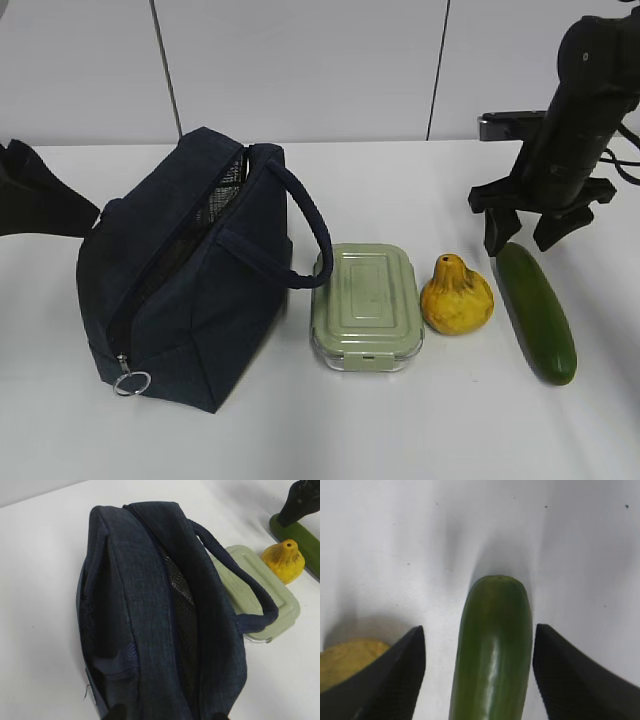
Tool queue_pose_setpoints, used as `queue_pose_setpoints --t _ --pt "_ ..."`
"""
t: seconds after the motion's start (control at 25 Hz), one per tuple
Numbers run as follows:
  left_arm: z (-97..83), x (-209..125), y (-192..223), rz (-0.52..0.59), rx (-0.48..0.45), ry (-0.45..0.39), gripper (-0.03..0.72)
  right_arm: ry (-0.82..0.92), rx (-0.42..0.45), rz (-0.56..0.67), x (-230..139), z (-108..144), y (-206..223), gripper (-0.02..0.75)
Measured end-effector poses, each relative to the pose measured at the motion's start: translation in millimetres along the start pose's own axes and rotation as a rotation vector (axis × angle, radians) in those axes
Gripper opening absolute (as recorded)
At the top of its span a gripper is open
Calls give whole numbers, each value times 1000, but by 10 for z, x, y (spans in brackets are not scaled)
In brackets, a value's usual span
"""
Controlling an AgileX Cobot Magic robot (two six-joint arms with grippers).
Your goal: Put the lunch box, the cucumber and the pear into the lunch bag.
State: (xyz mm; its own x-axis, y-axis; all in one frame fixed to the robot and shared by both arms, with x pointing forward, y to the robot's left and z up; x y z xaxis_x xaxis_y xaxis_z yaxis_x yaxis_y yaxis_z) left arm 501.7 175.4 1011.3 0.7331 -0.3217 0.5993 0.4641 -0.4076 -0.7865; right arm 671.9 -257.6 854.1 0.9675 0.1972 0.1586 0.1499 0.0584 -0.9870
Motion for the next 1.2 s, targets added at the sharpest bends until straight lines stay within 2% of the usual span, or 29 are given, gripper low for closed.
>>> queue_pose_setpoints --t 0.48,0.6,0.76,0.92,1.2 --pt "1 1 0 -1 1 2 312 4 8 95 -119 -10 379 509" --pt "11 -5 11 4 4 7 312 4 10 103 -130 -9 398 424" --pt "11 -76 98 57 -12 46 312 1 5 93 -87 -20 363 393" --pt "33 -151 246 119 -31 78 312 -3 -3 33 84 -33 125 392" --pt "112 -189 453 163 -26 73 312 -14 -26 -139 453 -48 -530 392"
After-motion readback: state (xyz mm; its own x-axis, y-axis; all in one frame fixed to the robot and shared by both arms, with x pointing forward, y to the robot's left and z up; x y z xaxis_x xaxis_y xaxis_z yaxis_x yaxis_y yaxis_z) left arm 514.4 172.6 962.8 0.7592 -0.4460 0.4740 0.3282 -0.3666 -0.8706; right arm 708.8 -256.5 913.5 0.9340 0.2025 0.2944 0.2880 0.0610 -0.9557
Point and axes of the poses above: a point on each arm's last joint axis where the gripper is mounted, y pointing out along that axis toward the gripper, z along the wrist's bending axis when the last joint is at zero, x = y × z, the point moved 10 cm from there along y, pointing out along that axis toward the gripper, and after that the axes turned 6 degrees about -y, right-handed, at the moved point
